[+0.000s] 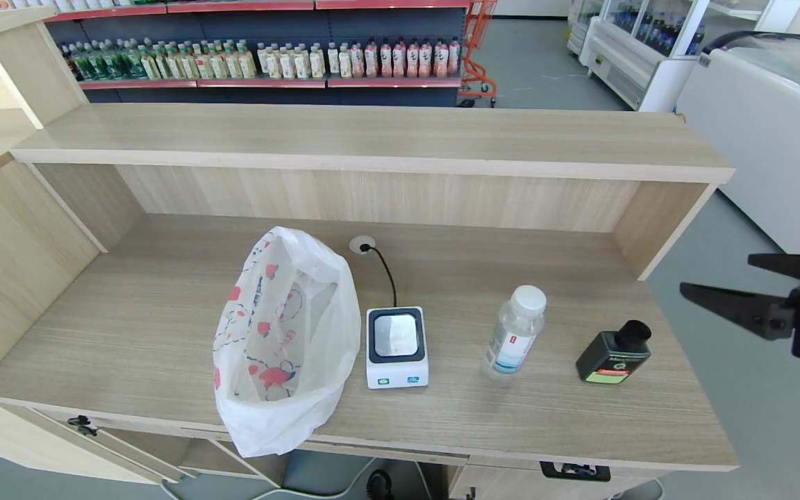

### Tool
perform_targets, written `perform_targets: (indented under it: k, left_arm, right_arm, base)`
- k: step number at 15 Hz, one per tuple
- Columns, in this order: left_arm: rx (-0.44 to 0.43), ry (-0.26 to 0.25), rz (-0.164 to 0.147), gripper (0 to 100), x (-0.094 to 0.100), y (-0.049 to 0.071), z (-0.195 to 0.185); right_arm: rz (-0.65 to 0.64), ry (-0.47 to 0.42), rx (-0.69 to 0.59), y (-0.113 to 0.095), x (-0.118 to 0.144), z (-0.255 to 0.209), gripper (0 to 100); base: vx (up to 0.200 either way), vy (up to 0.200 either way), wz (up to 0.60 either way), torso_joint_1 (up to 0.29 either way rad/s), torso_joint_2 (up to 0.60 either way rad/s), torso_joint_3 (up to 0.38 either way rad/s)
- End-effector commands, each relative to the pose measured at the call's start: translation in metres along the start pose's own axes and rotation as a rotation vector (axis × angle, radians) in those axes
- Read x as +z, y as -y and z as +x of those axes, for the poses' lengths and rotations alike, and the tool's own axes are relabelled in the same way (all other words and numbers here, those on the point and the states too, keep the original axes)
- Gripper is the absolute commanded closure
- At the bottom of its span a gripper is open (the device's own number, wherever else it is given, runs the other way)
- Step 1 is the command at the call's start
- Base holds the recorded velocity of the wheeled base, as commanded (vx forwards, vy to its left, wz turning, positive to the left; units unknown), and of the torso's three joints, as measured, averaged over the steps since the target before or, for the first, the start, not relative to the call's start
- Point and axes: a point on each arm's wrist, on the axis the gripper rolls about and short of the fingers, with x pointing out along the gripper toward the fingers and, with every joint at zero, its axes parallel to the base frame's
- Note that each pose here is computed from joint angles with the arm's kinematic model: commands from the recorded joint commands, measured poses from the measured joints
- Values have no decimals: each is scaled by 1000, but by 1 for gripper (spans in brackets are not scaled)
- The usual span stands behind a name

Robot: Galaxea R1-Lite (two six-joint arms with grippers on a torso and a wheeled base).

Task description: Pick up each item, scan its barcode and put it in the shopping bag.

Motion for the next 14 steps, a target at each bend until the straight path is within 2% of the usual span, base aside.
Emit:
perform_targets:
  k: [1,6,10,14]
  left_arm:
    - [0,0,0,0,0,0,0]
    - [0,0,0,0,0,0,0]
    - [0,0,0,0,0,0,0]
    - [2,0,0,0,0,0,0]
  right_arm:
    - [7,-142,34,-4,-22,29,0]
    - [-9,-235,134,-22,-42,54,0]
    - [-95,-240,159,-28,-59,80,0]
    - [-106,-214,160,-30,-66,103,0]
  base:
    - [0,0,0,0,0,0]
    - [0,0,0,0,0,0]
    - [0,0,0,0,0,0]
    - [0,0,0,0,0,0]
